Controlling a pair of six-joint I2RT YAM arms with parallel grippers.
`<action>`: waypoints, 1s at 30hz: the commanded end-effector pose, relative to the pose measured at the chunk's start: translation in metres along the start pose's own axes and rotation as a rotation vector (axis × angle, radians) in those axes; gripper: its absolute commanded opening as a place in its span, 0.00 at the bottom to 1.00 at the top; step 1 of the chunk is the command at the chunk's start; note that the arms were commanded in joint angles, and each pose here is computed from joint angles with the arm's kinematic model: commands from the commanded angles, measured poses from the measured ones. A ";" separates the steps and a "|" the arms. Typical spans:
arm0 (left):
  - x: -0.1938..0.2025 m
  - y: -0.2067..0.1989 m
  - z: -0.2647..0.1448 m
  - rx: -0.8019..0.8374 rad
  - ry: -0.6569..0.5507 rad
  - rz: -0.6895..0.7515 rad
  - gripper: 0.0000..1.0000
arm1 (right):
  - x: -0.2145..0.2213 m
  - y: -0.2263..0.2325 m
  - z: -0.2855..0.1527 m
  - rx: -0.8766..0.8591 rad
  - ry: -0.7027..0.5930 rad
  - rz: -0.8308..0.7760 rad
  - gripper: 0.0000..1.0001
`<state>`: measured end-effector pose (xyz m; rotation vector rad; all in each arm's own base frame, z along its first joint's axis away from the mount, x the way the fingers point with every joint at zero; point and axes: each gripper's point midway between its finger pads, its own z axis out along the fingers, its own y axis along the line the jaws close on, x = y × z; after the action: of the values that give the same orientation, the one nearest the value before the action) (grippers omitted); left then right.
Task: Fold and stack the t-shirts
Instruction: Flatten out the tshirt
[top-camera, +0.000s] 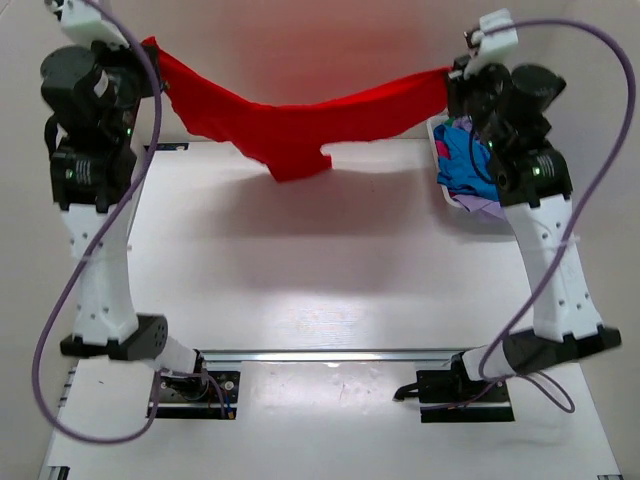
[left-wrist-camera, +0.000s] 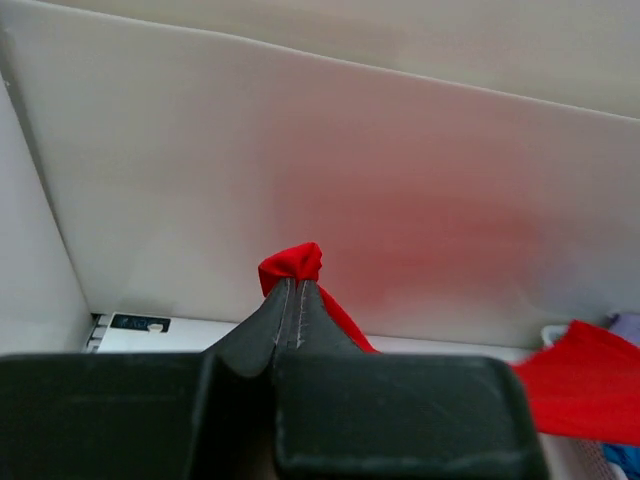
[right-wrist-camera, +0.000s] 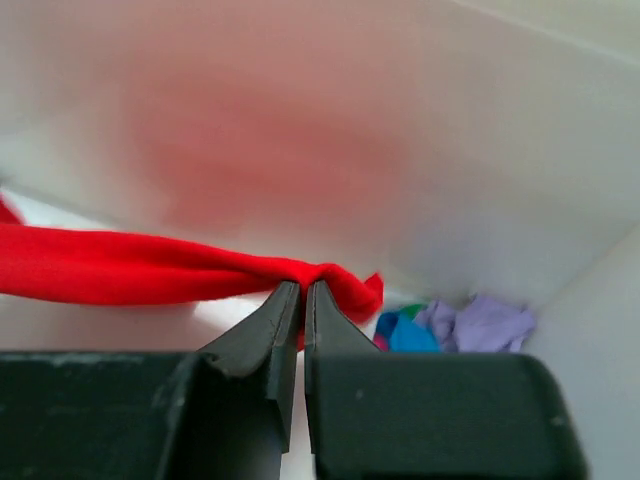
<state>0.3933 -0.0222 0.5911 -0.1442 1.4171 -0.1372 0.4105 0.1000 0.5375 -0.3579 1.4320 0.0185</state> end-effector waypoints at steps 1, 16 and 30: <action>0.017 0.004 -0.033 -0.006 0.057 0.004 0.00 | 0.065 0.003 -0.005 -0.009 0.090 0.082 0.00; 0.307 0.027 -0.196 0.014 0.605 -0.130 0.00 | 0.325 0.090 -0.148 -0.099 0.689 0.437 0.00; 0.420 0.020 -0.309 0.059 0.966 -0.321 0.00 | 0.418 0.139 -0.238 -0.076 1.139 0.550 0.00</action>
<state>0.1633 -0.0775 0.1322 -0.2457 2.3214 -0.4967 0.2139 0.0832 0.0746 -0.0210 2.5973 0.3523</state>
